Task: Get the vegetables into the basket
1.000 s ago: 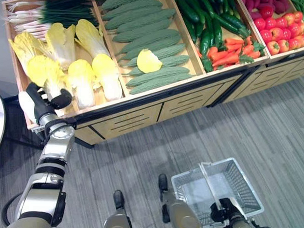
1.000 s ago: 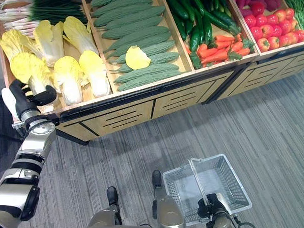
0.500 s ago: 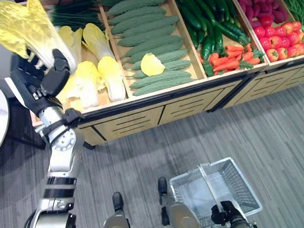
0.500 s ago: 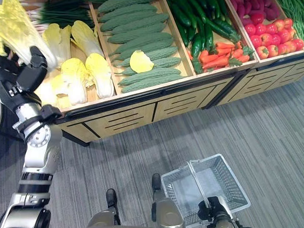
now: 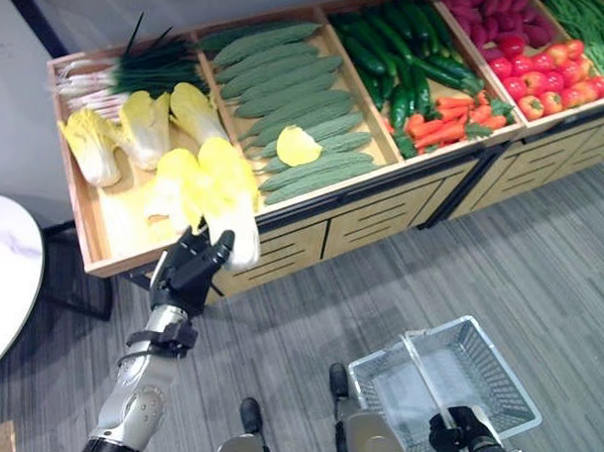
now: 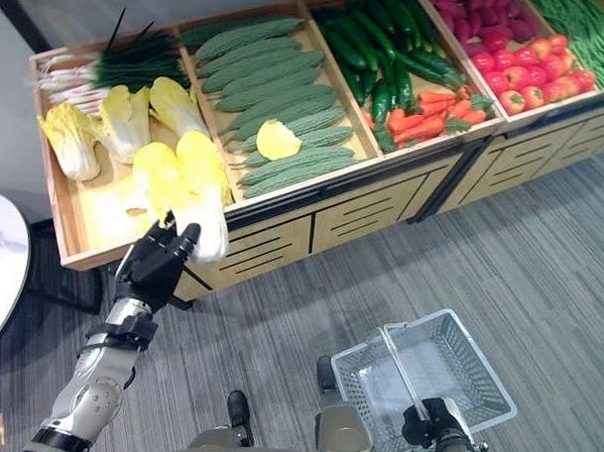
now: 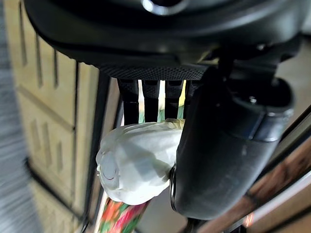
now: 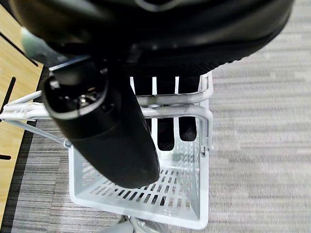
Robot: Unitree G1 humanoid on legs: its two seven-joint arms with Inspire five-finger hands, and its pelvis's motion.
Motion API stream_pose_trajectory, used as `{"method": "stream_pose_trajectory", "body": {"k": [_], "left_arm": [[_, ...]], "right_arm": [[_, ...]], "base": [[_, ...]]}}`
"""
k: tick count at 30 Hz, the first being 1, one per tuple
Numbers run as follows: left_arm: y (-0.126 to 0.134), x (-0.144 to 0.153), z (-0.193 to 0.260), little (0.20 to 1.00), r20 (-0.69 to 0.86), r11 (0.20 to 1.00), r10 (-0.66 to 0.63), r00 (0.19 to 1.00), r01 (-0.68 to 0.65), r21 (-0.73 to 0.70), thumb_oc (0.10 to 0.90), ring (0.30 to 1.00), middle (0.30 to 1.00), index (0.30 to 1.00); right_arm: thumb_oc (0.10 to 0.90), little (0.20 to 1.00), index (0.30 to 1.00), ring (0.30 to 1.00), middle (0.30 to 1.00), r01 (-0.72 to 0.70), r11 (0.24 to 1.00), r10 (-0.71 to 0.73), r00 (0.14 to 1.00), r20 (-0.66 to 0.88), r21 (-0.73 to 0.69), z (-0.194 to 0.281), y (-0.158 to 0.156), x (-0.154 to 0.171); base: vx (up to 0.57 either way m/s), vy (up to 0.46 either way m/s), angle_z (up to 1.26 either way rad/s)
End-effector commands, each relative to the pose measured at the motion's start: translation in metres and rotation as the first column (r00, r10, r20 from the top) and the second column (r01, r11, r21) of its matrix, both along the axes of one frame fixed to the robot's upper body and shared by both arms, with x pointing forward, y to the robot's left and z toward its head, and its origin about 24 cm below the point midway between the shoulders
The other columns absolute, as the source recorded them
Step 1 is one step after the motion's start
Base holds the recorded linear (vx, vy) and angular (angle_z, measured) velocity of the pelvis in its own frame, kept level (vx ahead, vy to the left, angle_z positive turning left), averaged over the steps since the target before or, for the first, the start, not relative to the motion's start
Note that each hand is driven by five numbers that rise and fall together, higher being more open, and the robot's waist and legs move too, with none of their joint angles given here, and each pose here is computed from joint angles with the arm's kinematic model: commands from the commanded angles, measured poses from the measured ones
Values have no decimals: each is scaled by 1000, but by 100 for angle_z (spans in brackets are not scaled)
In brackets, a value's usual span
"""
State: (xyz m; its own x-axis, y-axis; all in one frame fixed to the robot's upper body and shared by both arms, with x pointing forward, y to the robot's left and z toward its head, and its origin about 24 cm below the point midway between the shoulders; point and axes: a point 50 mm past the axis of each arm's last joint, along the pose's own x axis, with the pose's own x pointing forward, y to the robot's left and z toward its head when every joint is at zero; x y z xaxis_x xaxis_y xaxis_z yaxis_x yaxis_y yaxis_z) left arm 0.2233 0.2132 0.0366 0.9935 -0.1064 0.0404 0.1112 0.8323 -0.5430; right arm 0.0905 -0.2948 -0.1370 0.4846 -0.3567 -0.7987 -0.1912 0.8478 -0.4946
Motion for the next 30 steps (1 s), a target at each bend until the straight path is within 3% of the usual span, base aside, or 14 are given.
{"method": "stream_pose_trajectory", "body": {"k": [1,14,23,30], "left_arm": [[-7,18,61,300,327,994,-106,939,105,23,400,300,300,300],[-32,34,64,300,321,968,-245,915,213,132,400,300,300,300],[-25,33,65,300,307,961,-250,919,195,199,400,300,300,300],[-9,24,59,300,288,968,-203,936,149,201,400,300,300,300]], "right_arm": [[400,300,300,300,300,0,1000,0,1000,-14,4,-1,-3,-14],[400,300,300,300,300,81,997,-81,997,7,11,0,-6,-11],[400,300,300,300,300,46,999,-46,999,7,28,-3,4,-4],[400,300,300,300,300,28,999,-29,999,34,31,-2,9,8]], "base": [[-2,13,-19],[-62,135,-8],[-119,151,-59],[-41,-123,-109]]}}
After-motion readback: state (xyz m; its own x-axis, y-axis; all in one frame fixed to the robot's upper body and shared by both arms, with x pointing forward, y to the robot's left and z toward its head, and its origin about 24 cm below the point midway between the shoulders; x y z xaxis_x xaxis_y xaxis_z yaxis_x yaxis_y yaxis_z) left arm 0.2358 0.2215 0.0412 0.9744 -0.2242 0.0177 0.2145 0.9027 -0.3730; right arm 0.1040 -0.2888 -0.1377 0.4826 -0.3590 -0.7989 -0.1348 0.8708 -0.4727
